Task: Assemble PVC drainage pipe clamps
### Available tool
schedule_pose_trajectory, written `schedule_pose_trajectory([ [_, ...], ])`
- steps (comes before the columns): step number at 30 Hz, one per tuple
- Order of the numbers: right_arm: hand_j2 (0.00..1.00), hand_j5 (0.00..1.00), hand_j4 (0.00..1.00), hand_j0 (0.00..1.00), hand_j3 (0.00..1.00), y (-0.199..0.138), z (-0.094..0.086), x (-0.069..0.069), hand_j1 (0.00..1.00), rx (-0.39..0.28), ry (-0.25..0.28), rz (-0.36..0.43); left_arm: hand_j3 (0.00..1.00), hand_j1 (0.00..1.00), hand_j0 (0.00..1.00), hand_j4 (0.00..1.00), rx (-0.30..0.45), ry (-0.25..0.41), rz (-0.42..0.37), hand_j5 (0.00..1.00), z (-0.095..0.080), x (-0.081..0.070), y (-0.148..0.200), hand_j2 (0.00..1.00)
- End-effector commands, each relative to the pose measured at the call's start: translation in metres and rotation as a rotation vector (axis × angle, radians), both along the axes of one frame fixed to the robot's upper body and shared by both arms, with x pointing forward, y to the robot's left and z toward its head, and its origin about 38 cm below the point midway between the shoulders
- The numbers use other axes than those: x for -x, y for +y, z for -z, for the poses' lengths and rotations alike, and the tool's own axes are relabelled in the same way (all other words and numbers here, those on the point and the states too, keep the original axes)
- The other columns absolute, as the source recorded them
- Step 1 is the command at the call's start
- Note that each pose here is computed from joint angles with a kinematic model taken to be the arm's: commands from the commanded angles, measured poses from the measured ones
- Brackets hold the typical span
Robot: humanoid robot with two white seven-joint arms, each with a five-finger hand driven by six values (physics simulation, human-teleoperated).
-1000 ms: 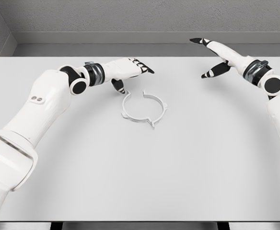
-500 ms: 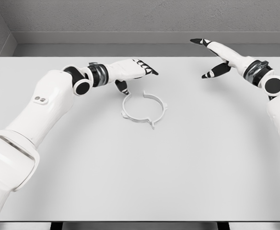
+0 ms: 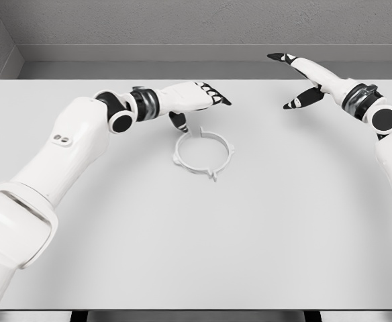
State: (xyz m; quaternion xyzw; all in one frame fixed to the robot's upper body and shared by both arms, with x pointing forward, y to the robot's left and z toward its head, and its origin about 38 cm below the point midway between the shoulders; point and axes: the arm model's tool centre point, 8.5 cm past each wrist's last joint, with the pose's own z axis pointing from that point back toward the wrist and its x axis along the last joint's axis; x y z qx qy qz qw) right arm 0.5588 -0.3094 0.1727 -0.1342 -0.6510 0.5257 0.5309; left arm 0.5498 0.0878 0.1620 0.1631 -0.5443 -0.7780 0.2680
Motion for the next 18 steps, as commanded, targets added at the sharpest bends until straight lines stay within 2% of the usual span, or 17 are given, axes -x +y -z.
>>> schedule_pose_trajectory([
  [1,1.0,1.0,1.0,1.0,1.0,-0.001,-0.001,0.0,1.0,-0.01,-0.001,0.004,1.0,1.0,1.0,1.0,0.011,-0.002,0.004,1.0,-0.002,0.0,-0.003,1.0],
  [18,1.0,1.0,1.0,1.0,1.0,-0.003,0.001,0.001,1.0,-0.01,0.002,0.009,1.0,1.0,1.0,1.0,0.011,-0.012,0.036,1.0,-0.004,0.005,-0.014,1.0],
])
